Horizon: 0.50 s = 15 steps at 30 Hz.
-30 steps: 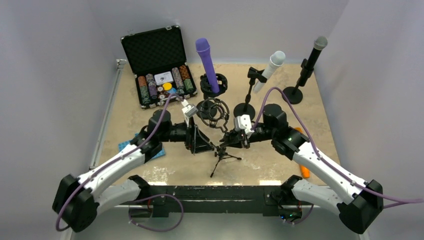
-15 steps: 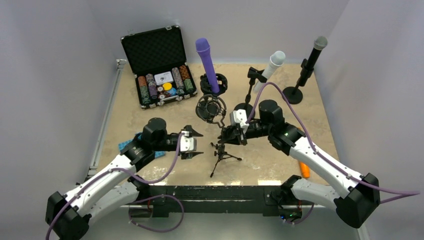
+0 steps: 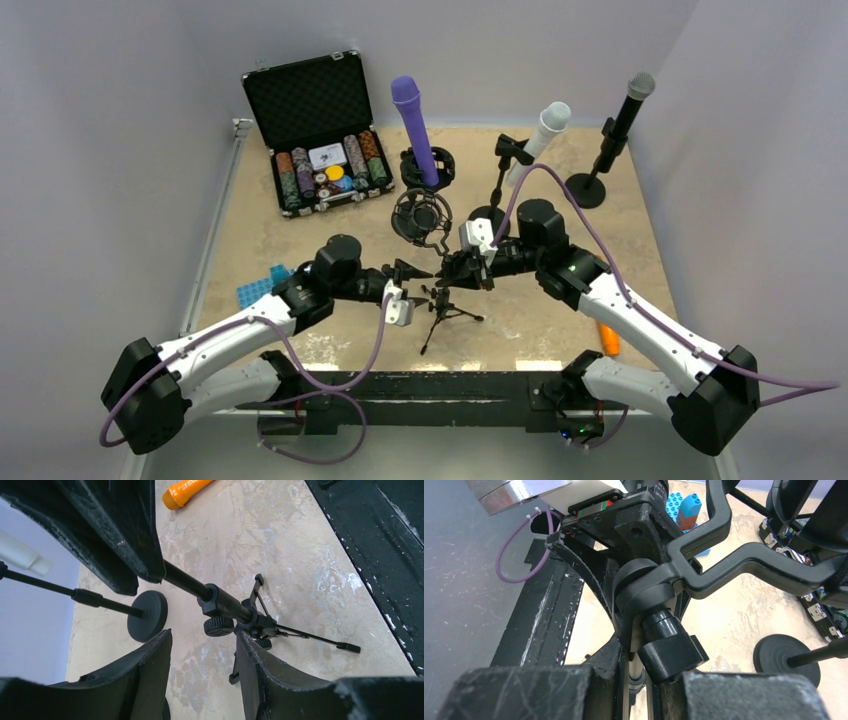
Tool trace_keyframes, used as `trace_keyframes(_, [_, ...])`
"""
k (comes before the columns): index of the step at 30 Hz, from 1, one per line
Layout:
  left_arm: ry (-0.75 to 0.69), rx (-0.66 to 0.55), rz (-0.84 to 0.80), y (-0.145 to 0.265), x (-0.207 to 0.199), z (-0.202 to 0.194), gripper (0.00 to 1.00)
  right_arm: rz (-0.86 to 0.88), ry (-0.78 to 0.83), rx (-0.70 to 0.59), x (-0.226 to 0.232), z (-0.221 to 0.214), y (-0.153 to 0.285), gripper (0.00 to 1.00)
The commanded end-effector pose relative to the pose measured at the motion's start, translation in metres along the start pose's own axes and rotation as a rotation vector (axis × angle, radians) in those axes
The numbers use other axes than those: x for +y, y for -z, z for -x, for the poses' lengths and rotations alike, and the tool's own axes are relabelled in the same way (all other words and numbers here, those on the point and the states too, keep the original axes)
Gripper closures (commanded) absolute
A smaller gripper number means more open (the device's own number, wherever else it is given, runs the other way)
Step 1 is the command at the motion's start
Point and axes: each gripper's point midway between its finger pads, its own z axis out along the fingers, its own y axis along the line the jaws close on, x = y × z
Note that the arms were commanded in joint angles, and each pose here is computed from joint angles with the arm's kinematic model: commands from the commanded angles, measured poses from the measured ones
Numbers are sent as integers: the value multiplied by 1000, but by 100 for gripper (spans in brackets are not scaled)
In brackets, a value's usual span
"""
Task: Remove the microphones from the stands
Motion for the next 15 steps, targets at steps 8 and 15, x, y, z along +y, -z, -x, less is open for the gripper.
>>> trace_keyframes(8, [-109, -88, -13, -9, 11, 24, 52, -52, -51, 126, -6, -42, 1, 100])
trace_keyframes(15, [-46, -92, -37, -14, 4, 22, 57, -57, -50, 131, -4, -45, 3, 100])
